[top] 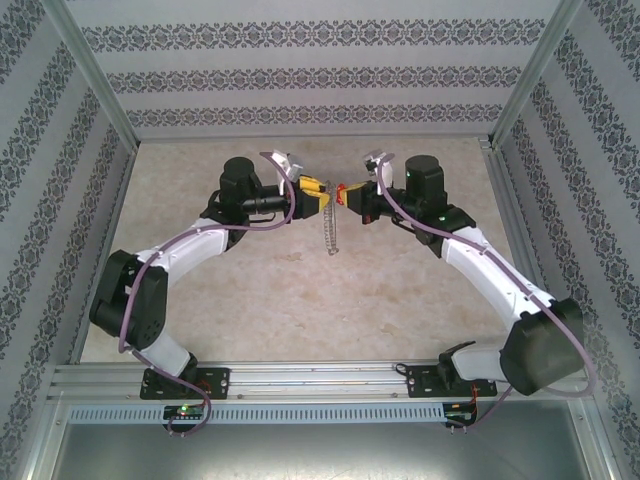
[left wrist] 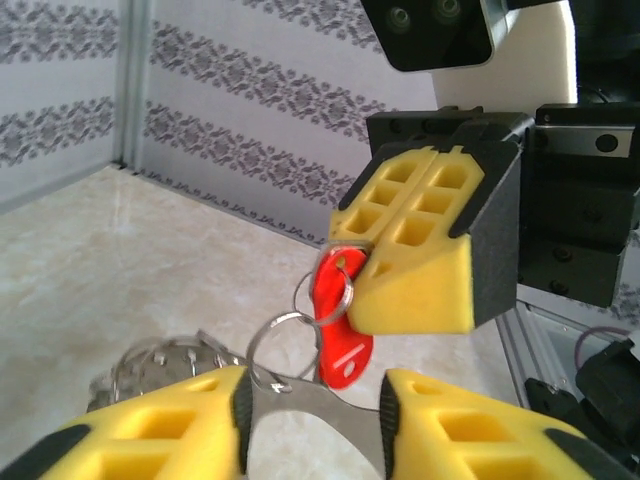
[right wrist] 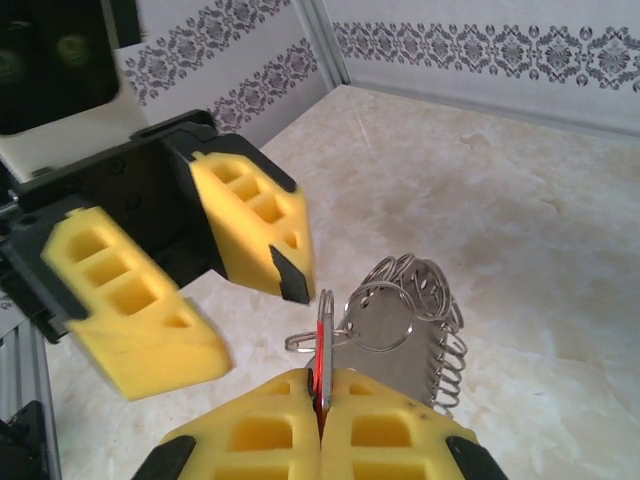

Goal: Put the keys on the keyring

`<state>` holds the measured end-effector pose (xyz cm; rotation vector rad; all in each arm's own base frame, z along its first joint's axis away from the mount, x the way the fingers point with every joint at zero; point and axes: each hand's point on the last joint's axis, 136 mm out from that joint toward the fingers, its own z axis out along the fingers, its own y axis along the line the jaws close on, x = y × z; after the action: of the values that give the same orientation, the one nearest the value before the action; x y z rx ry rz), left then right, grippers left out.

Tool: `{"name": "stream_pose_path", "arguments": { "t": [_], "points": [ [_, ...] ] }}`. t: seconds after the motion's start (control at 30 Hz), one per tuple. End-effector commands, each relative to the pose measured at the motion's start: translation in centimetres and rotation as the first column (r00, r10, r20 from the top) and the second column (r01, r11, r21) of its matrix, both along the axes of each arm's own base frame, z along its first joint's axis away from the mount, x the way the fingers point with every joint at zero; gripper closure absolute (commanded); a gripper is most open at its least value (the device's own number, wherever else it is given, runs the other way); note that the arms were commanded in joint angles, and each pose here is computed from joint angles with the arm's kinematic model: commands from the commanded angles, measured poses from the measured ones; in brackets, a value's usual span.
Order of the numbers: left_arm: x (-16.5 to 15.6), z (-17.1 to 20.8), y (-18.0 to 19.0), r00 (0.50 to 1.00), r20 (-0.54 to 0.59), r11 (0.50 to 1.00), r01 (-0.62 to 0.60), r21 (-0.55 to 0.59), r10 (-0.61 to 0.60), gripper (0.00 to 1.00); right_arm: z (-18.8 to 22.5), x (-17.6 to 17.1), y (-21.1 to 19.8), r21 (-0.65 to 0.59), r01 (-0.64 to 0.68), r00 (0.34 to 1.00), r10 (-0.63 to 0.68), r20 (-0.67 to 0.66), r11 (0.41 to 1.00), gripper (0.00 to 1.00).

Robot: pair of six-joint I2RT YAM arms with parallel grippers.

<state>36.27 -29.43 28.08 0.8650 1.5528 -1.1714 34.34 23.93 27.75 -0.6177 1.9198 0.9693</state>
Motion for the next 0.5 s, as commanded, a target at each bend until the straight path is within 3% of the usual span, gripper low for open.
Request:
{"name": "stream_pose_path", "arguments": {
  "t": [0.0,0.2,0.47],
  "points": [
    [0.9,1.4,1.8,0.991,0.057,0.993,-0.119,-0.004,0.12,0.57,0.5,1.6,-0.1,0.0,0.021,1.0,-0.021,0.011,1.0,1.0],
    [1.7,0.8,3.4,0.975,0.041,0.975,-0.221,0.028,0.22,0.49,-0.1,4.0,0.9,0.011,0.019,1.0,-0.019,-0.015,1.0,1.0],
    [4.1,-0.1,7.2,0.888,0.042,0.886,-0.46,0.056,0.459,0.47,-1.7,9.2,2.8,0.017,0.013,0.998,-0.012,-0.06,1.0,1.0]
  ]
}}
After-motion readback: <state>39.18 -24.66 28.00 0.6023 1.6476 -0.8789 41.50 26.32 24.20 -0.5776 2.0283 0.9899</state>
